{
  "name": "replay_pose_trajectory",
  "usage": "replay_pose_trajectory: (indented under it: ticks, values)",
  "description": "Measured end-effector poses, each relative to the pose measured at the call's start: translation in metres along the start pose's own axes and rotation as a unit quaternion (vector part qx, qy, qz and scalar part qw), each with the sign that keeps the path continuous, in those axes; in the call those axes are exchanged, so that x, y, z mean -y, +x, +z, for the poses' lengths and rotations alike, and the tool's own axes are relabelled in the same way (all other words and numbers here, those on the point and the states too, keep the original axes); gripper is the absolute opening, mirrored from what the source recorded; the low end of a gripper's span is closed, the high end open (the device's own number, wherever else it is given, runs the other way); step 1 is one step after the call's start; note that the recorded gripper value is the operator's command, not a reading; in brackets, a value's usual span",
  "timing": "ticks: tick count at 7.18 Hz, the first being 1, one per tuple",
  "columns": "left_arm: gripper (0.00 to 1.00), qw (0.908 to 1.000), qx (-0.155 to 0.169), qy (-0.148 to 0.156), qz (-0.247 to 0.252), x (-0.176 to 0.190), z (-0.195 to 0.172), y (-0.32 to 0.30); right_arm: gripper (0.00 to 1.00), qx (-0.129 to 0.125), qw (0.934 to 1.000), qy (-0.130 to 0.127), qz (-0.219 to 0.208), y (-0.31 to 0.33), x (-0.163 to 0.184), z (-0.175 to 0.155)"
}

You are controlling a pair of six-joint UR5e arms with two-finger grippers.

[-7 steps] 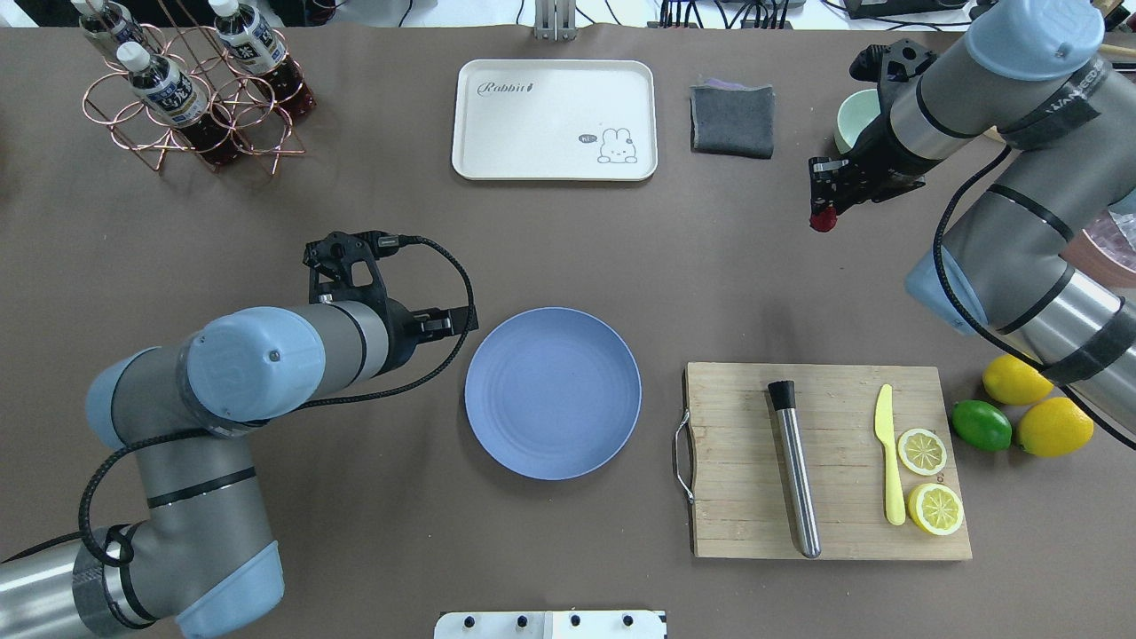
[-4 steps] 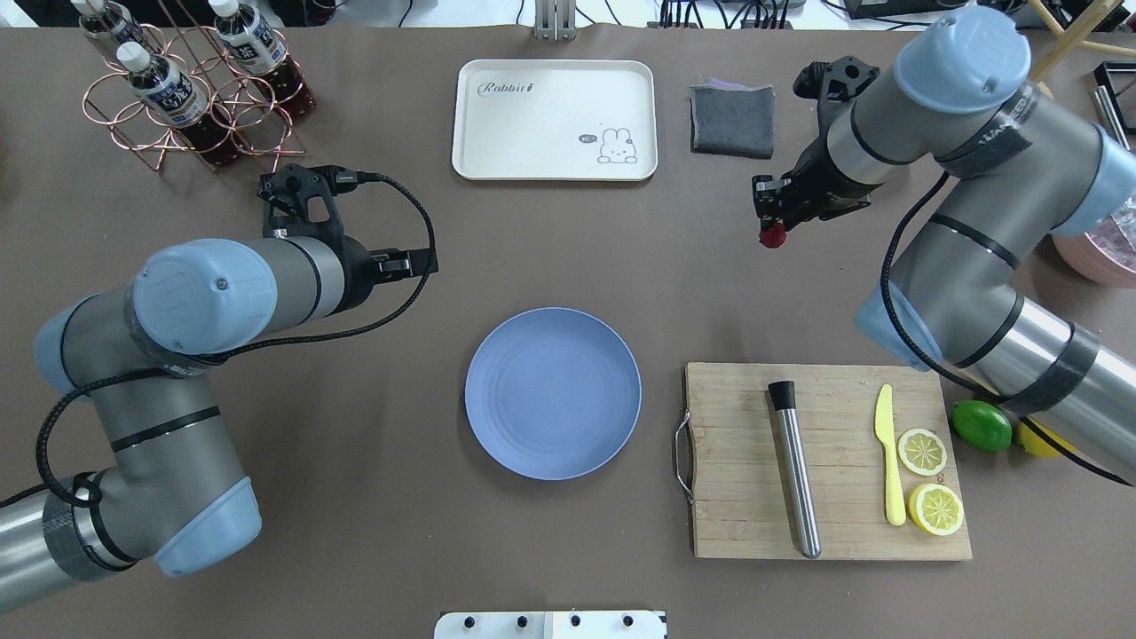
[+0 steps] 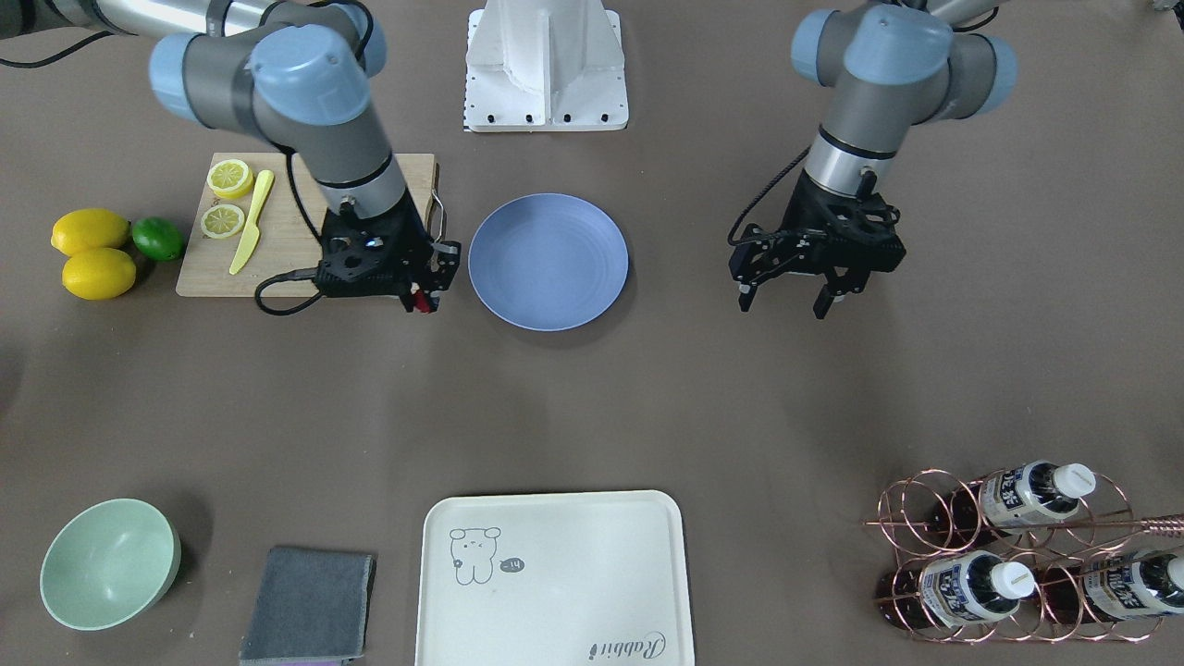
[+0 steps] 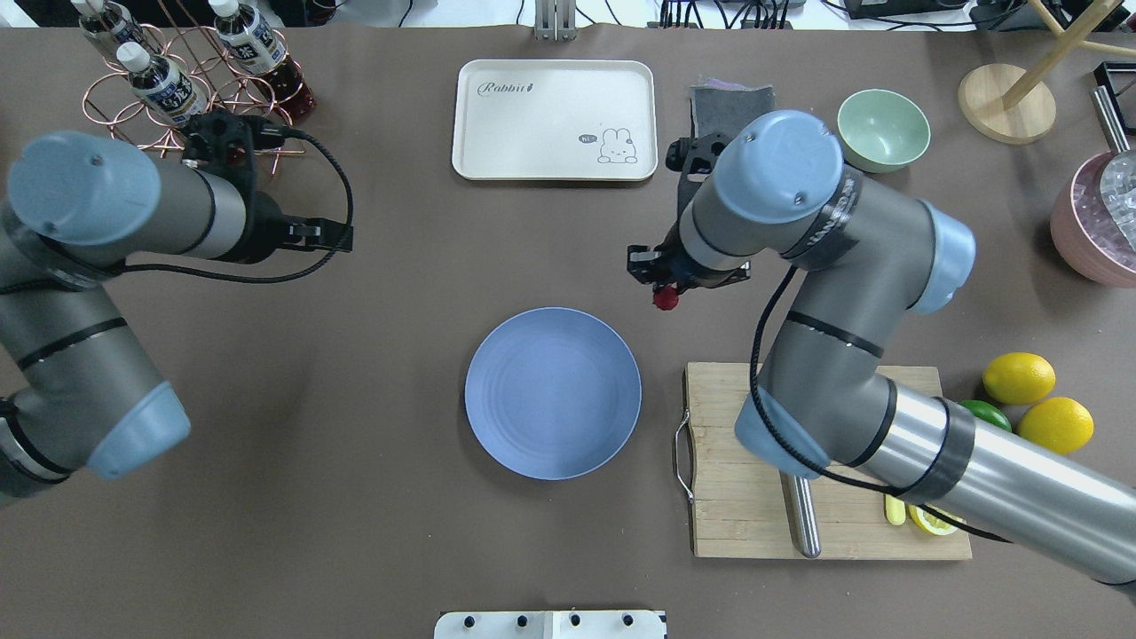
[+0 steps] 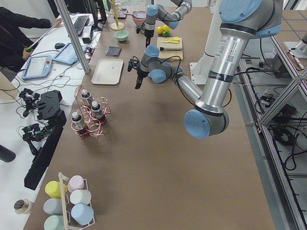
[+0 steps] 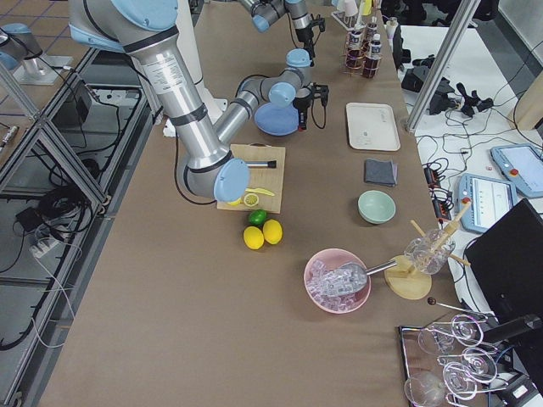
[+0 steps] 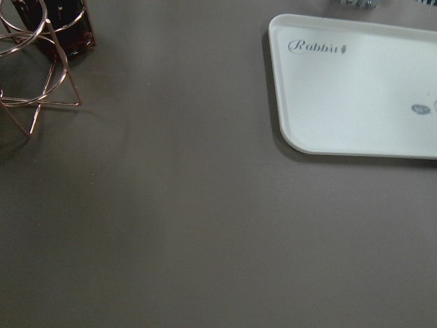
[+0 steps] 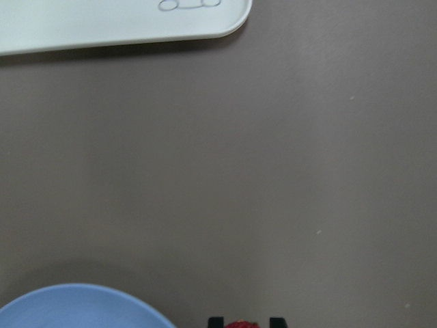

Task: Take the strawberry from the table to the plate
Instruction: 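Carry the strawberry over the blue plate with the right gripper while the left arm retracts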

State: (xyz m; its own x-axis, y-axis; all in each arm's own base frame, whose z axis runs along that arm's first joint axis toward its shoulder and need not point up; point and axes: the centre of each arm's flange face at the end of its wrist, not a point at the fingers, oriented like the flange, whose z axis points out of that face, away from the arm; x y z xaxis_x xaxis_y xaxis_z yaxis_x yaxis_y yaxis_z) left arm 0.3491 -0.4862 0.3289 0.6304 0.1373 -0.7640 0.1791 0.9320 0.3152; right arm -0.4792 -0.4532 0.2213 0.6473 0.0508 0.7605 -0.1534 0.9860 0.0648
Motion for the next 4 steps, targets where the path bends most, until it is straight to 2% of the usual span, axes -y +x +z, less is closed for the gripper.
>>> replay_pose_trajectory:
  ticks: [2,4]
  values:
    - [0.98,0.9986,0.011,-0.033,0.041,0.022,-0.011,-0.072,0.0,-0.002,1.0,-0.002,0.006,-0.062,-0.05,0.002]
    - [0.98,0.9934,0.051,-0.059,0.085,0.054,-0.042,-0.149,0.0,-0.007,1.0,-0.005,-0.002,-0.095,-0.093,0.011]
